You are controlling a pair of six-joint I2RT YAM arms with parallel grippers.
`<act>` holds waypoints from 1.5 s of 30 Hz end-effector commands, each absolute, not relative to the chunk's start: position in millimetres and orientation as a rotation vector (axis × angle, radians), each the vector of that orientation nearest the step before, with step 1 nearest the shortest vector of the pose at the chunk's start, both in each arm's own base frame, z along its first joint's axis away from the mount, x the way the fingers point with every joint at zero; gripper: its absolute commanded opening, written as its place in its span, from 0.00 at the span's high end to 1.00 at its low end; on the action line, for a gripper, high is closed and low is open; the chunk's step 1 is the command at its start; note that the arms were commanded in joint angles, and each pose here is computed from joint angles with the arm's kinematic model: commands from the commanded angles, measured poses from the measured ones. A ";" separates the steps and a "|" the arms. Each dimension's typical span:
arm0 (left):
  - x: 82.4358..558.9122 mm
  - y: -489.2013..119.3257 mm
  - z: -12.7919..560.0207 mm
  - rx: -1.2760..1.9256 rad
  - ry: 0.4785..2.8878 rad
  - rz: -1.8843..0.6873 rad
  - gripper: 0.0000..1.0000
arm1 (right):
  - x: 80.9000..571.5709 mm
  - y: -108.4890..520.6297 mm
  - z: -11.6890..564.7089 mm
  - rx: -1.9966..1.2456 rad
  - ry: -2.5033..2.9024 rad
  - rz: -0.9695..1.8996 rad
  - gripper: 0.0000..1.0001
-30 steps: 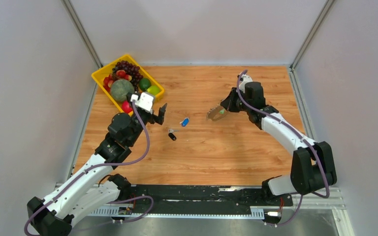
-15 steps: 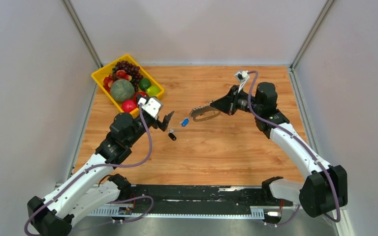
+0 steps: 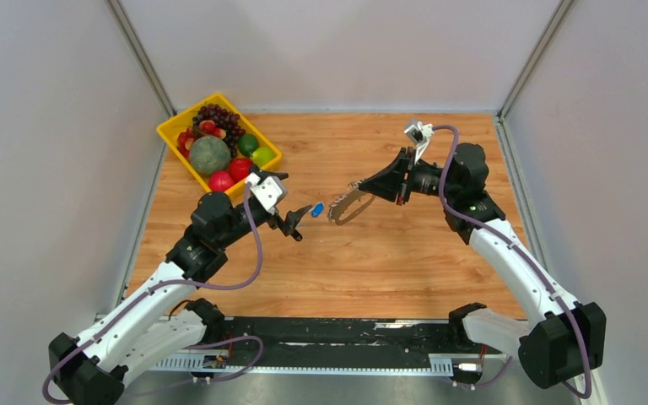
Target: Remove the keys from the keyring
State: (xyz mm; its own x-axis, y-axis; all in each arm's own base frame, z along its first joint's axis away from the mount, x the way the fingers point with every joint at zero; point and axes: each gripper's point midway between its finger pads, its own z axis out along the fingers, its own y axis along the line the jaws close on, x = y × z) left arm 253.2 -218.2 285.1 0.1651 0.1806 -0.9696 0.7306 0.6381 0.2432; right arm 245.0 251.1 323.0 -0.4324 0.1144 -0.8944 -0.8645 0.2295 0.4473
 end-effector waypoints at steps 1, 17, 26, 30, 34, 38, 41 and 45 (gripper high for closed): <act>233.5 -238.5 313.3 0.908 1.254 -0.602 0.00 | 223.8 254.0 364.2 -0.826 1.438 1.375 1.00; 196.8 -272.3 304.2 1.102 1.171 -0.873 0.05 | 226.5 268.1 367.3 -0.827 1.413 1.410 1.00; 194.3 -277.6 299.7 1.130 1.186 -0.915 0.27 | 223.8 272.4 375.9 -0.821 1.379 1.450 1.00; 192.8 -278.9 299.5 1.135 1.184 -0.930 0.29 | 221.8 276.1 378.6 -0.832 1.370 1.464 1.00; 190.7 -280.4 300.1 1.141 1.175 -0.948 0.34 | 219.0 282.5 378.8 -0.850 1.367 1.482 1.00; 190.4 -280.7 301.5 1.137 1.170 -0.951 0.35 | 215.4 290.8 377.9 -0.872 1.362 1.500 1.00; 190.7 -280.5 301.8 1.135 1.170 -0.949 0.35 | 212.7 297.9 376.8 -0.887 1.360 1.512 1.00; 191.0 -280.0 302.2 1.133 1.169 -0.944 0.35 | 209.7 305.9 376.4 -0.903 1.356 1.526 1.00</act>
